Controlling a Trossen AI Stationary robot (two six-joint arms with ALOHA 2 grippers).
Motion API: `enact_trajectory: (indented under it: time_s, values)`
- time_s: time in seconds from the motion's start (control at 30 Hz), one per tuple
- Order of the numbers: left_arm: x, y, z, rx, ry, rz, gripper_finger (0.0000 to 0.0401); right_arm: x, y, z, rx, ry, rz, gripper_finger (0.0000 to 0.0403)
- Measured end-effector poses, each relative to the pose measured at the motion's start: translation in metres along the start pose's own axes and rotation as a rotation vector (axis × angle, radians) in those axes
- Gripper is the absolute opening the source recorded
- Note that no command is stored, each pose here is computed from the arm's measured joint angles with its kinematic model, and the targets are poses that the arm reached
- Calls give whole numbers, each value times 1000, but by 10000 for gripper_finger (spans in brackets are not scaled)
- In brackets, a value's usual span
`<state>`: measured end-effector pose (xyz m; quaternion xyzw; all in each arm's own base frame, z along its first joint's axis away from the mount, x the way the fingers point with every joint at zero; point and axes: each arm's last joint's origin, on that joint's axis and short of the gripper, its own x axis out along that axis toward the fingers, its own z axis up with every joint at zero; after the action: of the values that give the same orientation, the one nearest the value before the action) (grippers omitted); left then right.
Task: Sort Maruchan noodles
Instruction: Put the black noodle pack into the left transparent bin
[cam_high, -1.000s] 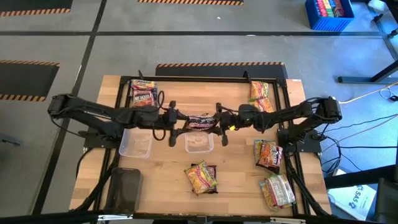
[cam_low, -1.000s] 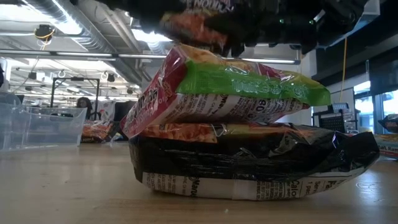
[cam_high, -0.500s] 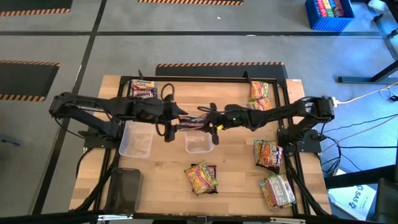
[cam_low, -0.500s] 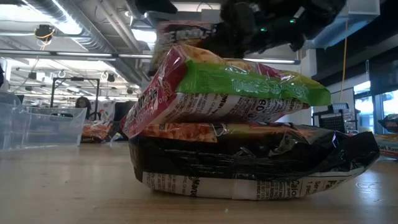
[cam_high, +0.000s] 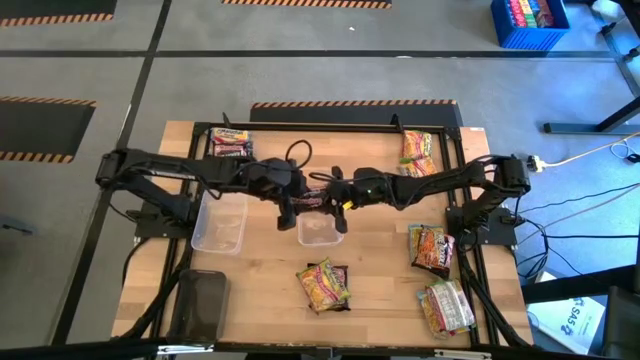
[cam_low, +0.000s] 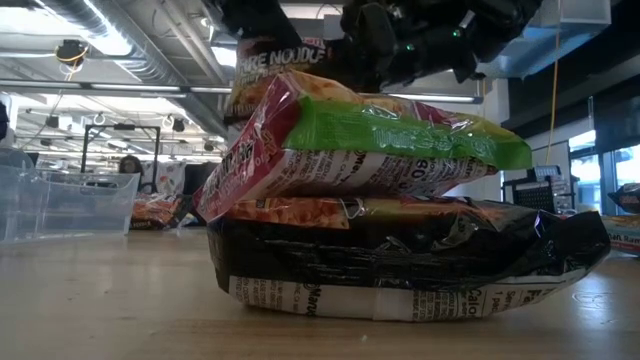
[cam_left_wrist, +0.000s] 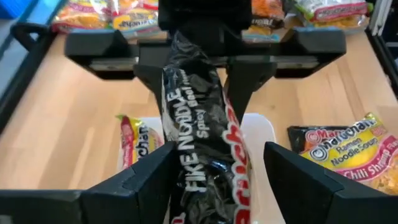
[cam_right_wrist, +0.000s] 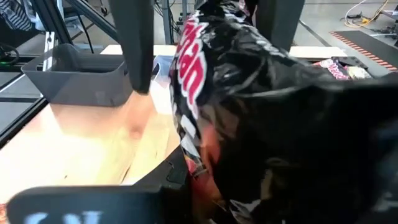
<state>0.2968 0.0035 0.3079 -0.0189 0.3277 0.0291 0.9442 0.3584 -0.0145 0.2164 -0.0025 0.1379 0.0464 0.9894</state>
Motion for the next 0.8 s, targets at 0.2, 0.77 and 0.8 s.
enact_trajectory:
  time_s: [0.2,0.77,0.8]
  values:
    - [0,0,-1,-18,7,7,194,0,0,0,0,0,1,112]
    - [-59,0,-18,-15,112,113,92,-22,3,18,-4,14,35,328]
    - [-68,0,-21,-14,121,119,92,-25,4,18,-5,33,36,328]
